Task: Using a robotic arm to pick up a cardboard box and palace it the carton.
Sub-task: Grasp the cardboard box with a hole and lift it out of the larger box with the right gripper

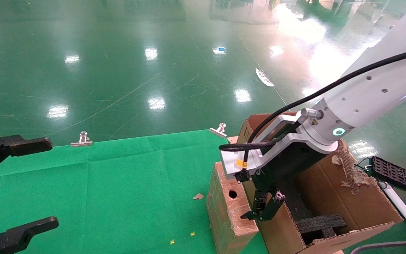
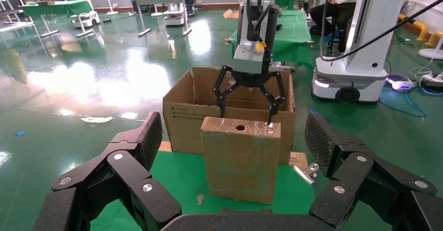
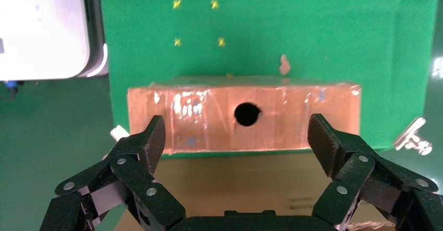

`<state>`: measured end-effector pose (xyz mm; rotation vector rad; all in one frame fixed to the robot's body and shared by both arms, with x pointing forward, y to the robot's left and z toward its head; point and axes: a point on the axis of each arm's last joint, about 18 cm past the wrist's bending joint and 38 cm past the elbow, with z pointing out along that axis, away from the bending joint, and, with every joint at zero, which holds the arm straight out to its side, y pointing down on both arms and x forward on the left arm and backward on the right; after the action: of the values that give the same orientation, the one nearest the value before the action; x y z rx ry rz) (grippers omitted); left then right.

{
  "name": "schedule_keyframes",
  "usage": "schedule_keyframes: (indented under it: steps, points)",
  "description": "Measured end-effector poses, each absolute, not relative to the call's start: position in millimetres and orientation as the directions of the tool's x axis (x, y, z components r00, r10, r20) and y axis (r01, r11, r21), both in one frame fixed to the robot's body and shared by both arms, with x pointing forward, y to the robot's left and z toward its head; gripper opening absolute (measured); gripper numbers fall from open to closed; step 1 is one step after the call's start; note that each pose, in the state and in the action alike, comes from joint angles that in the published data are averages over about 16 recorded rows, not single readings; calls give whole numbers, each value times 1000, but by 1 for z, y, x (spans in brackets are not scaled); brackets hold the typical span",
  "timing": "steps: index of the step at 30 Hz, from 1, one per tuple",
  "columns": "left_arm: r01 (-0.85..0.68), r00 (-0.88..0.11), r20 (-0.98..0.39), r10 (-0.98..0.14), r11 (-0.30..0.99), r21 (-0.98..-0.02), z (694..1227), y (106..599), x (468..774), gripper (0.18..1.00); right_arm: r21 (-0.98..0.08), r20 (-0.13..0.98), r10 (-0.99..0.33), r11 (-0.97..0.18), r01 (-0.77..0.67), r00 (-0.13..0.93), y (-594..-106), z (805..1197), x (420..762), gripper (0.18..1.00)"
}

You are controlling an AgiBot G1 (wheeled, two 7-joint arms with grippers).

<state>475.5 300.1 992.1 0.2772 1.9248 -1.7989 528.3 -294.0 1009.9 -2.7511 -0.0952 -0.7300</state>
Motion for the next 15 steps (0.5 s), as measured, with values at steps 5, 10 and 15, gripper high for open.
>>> schedule_keyframes:
  steps: [5, 10, 15]
  points:
    - [464, -861, -477, -178, 112, -879, 992, 300, 475, 1001, -225, 476, -11, -968, 109, 880, -291, 1009, 529, 1000]
    - [464, -861, -477, -178, 112, -879, 992, 300, 475, 1001, -208, 466, -38, -976, 67, 884, -289, 1011, 529, 1000]
    - [464, -861, -477, -178, 112, -879, 992, 300, 475, 1001, -226, 462, -155, -973, -53, 873, -293, 1019, 531, 1000]
